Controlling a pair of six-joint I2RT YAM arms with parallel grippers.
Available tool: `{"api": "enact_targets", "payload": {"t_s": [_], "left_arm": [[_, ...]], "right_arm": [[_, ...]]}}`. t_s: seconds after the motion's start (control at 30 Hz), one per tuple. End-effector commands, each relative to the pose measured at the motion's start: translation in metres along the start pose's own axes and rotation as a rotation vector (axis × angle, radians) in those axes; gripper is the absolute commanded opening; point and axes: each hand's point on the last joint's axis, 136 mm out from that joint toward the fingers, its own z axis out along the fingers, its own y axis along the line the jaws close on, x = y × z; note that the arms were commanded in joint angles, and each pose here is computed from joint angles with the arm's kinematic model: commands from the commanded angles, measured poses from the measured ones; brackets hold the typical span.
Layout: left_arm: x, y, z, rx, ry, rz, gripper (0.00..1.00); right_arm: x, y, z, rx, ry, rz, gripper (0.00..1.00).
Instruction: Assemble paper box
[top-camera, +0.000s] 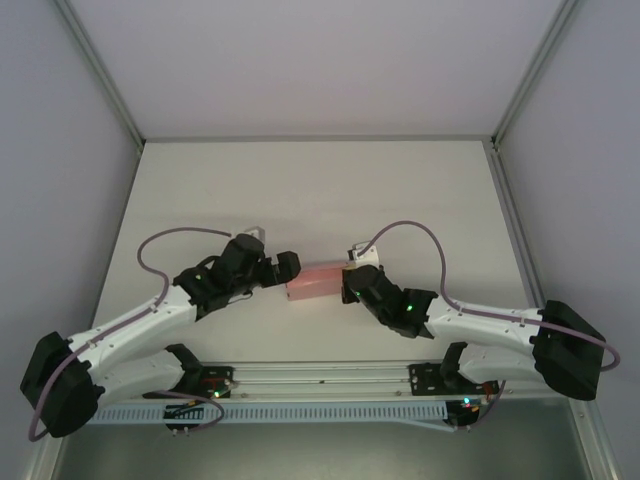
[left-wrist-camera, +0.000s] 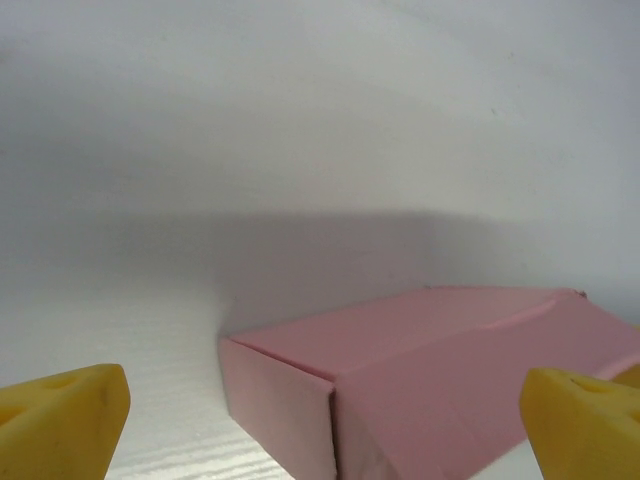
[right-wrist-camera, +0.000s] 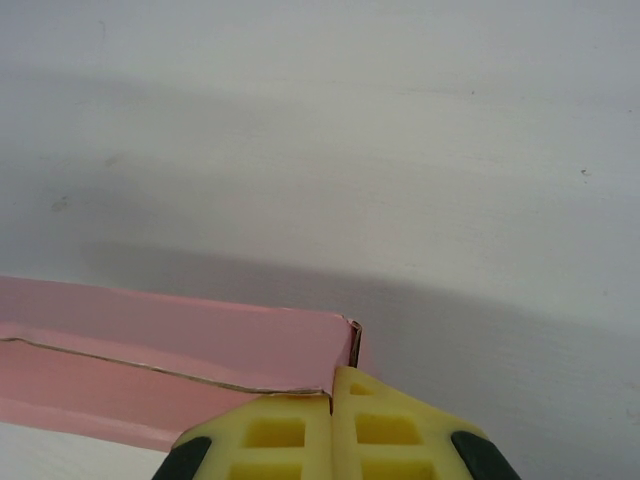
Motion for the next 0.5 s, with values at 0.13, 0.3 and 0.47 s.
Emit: {"api": "enact_targets", "payload": {"t_s": [0.13, 0.3, 0.47], "left_arm": [[0.014, -0.008, 0.013, 0.075, 0.058, -0.019, 0.92], [0.02, -0.01, 0.024, 0.091, 0.09, -0.022, 0.81], [0.023, -0.005, 0.025, 0.079, 0.091, -0.024, 0.72]], "right_arm": [[0.022, -0.006, 0.002, 0.032, 0.071, -0.019, 0.04], [0.023, -0.001, 0.002, 0.016, 0.078, -0.02, 0.06], [0.02, 0.004, -0.001, -0.01, 0.082, 0.014, 0.1]]}}
